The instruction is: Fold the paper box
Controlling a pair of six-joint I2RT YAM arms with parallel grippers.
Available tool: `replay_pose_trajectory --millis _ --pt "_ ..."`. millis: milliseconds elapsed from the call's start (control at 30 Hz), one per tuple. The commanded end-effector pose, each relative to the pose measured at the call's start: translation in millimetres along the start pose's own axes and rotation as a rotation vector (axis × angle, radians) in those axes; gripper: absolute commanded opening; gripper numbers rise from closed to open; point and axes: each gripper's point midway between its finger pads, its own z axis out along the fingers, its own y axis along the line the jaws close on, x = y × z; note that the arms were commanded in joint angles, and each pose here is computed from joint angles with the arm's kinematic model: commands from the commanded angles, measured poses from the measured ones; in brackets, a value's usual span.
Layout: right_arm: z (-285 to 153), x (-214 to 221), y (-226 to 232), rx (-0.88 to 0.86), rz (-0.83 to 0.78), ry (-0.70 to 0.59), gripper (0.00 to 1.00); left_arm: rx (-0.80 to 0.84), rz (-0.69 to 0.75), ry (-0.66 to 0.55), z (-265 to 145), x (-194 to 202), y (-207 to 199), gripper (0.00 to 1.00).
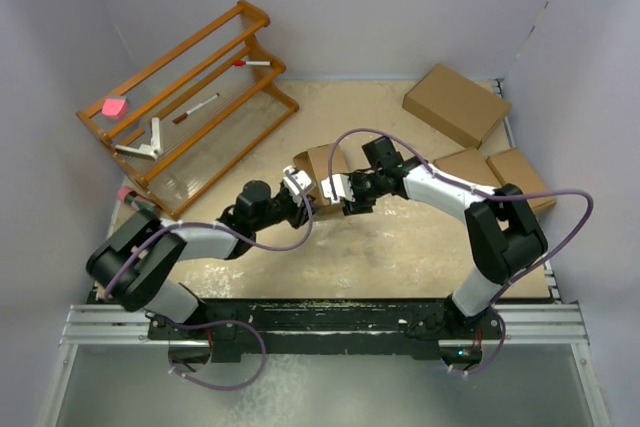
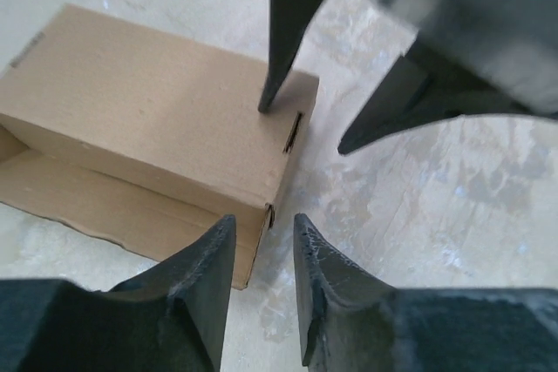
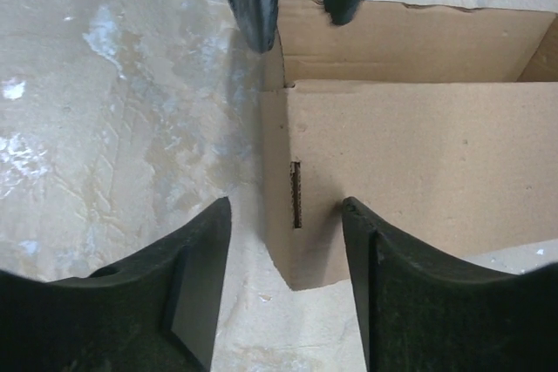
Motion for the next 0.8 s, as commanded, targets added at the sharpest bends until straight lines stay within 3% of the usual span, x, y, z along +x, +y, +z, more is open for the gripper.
replay_pose_trajectory --millis 0,233,333,467,600,767 --pt "-23.6 -15.6 -0.9 0.021 0.031 -0.048 0.61 -0.069 -0.036 -0.041 -19.4 -29.4 3.5 0.42" --pt "-50.0 -23.1 -12.8 0.084 0.056 -0.089 0.65 -0.275 -0.272 -0.013 -38.7 -46.5 27.8 0.84" --pt "-70.1 -31.3 -24.9 0.127 0.149 -0.166 0.67 -0.402 -0.433 0.041 -48.8 -46.4 46.5 0.95" --pt "-91.8 -43.1 -50.6 0.181 0.486 -0.31 0.71 -0.377 -0.704 -0.007 -51.2 -51.2 60.6 0.98" --pt "-93.3 -43.7 -63.3 0.115 0.818 -0.452 0.71 -0.337 -0.974 -0.073 -45.9 -50.6 73.0 0.98" --pt "-81.2 -12.9 -81.5 0.208 1.188 -0.548 0.81 -0.373 -1.12 0.006 -22.5 -38.9 83.6 0.98"
